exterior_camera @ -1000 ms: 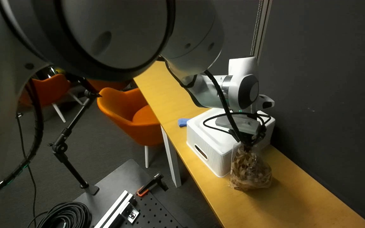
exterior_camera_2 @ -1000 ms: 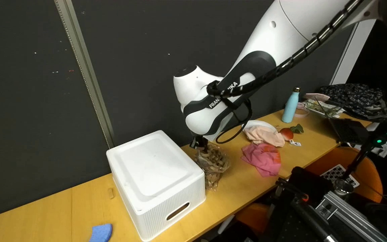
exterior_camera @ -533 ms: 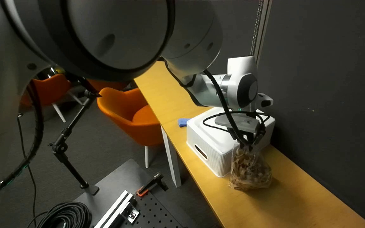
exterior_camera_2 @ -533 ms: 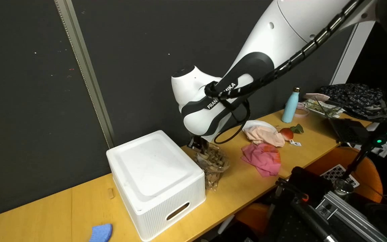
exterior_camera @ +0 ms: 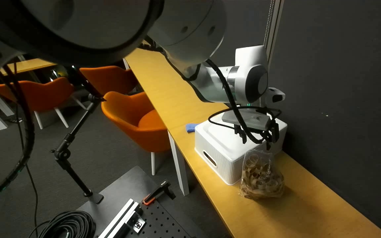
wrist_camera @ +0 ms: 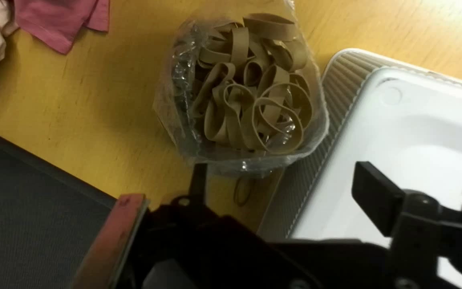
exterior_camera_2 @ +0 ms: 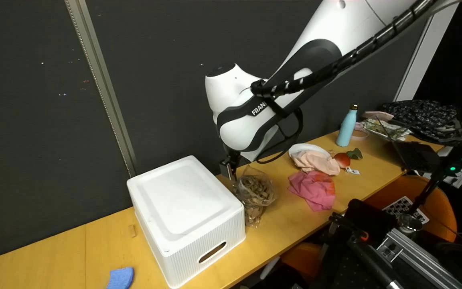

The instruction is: Put the rubber bands inside the plastic

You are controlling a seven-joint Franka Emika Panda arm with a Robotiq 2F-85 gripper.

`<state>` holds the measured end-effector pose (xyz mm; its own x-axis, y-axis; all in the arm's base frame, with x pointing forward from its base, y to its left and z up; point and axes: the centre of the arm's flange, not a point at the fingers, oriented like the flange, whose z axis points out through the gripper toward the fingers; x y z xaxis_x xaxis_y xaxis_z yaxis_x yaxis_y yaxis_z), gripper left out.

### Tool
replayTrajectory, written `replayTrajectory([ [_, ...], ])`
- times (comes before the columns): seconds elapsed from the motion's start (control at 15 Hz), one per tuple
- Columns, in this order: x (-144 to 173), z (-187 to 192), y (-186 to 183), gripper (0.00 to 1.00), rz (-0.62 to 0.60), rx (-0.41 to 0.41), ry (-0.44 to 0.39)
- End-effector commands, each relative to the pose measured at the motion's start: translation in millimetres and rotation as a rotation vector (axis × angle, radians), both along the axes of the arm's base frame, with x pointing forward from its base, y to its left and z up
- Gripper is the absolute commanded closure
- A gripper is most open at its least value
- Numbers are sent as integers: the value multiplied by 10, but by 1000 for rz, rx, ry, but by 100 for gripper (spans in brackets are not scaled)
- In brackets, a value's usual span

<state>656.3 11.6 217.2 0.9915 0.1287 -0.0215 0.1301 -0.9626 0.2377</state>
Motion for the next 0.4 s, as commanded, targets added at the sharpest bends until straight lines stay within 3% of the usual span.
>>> replayTrajectory([
  [0.0,-58,309,178,0,35,40,19],
  [0.33,-23,409,291,0,47,59,20],
])
